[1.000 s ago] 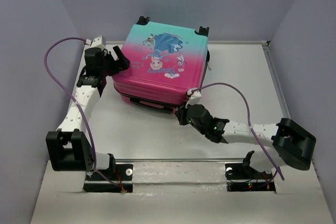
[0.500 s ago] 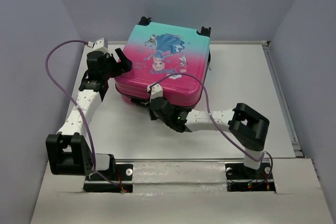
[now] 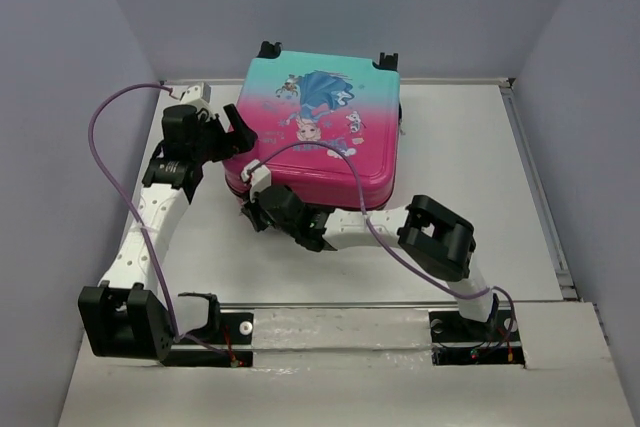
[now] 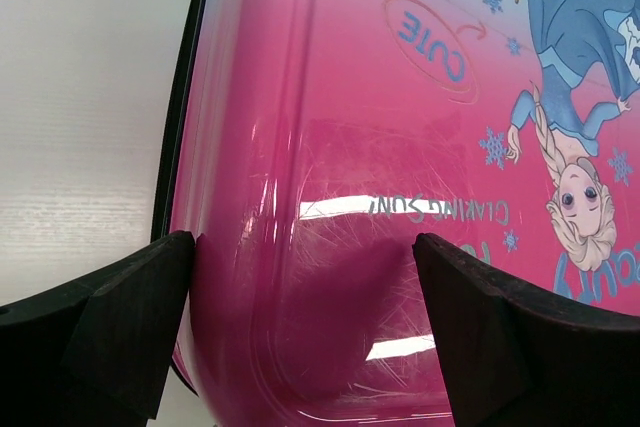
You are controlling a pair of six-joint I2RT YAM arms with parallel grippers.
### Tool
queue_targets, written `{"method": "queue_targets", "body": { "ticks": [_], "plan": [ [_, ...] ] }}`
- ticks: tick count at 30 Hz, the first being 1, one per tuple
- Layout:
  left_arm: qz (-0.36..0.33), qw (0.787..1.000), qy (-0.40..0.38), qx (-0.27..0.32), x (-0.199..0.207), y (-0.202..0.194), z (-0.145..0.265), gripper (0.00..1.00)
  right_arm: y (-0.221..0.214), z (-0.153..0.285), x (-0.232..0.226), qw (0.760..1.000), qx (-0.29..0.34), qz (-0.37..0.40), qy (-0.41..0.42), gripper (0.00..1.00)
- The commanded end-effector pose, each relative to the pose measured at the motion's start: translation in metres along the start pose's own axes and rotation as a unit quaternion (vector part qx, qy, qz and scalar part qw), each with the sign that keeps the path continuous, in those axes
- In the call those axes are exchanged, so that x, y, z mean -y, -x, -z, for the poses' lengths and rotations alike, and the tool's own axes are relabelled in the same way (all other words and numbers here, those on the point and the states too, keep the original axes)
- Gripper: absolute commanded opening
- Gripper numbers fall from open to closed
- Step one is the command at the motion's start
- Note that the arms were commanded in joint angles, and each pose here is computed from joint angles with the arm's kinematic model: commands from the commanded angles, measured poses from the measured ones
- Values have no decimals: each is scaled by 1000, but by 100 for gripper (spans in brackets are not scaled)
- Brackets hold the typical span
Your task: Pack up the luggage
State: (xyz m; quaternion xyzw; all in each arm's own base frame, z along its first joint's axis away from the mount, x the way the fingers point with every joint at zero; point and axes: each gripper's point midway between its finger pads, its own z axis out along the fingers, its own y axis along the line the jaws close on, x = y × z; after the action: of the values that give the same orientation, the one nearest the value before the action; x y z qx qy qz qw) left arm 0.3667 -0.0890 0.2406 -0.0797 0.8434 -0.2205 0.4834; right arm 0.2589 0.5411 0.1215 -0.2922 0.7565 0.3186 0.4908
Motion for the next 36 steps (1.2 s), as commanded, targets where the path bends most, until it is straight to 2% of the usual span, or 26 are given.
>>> {"method": "queue_targets", "body": {
  "ticks": [1,5,8,9,10,11,12,15,18,19,21,22,23,26,29,30,33,35,36],
  "plan": [
    [3,981,-190,-32,95,-3,49,99,-25,33,-143,958,-21,-29,286,7],
    [15,978,-208,-31,99,-8,55,99,-41,49,-156,947,-40,-28,318,7],
    [21,977,-210,-30,98,-14,57,99,-64,68,-139,954,-75,-26,288,8],
    [21,977,-208,-30,97,-15,57,99,-49,85,-133,958,-76,-30,273,12],
    [22,978,-203,-33,94,-18,56,99,-47,94,-124,964,-81,-33,252,34],
    [18,980,-195,-24,91,-17,56,99,-56,107,-110,967,-100,-34,230,51],
    [18,982,-187,-24,87,-20,55,99,-40,128,-95,975,-104,-35,192,74],
    [16,987,-160,-10,75,-21,50,99,-35,163,-67,981,-135,-30,133,91],
    [15,988,-152,-6,70,-25,48,99,16,195,-36,993,-80,-40,79,94],
    [16,988,-152,-11,68,-30,46,99,30,198,-5,995,-66,-57,38,94],
    [16,989,-149,-15,65,-36,45,99,77,222,30,996,-7,-91,11,94],
    [15,989,-147,-17,64,-39,44,99,99,229,67,993,26,-111,-31,95],
    [14,990,-142,-16,62,-40,43,99,123,247,84,990,64,-118,-50,96],
    [10,991,-135,-23,56,-50,40,99,166,277,145,974,124,-133,-137,100],
    [2,993,-115,-19,51,-54,37,99,186,308,249,940,150,-162,-262,100],
    [-2,994,-110,-16,50,-54,37,99,185,310,268,934,146,-171,-277,100],
    [-14,996,-87,-12,47,-58,35,99,172,303,316,929,120,-216,-276,100],
    [-27,996,-78,-12,50,-62,35,99,159,285,329,933,91,-231,-261,100],
    [-36,998,-47,-2,42,-60,34,99,160,279,331,934,88,-232,-256,100]
  ]
}}
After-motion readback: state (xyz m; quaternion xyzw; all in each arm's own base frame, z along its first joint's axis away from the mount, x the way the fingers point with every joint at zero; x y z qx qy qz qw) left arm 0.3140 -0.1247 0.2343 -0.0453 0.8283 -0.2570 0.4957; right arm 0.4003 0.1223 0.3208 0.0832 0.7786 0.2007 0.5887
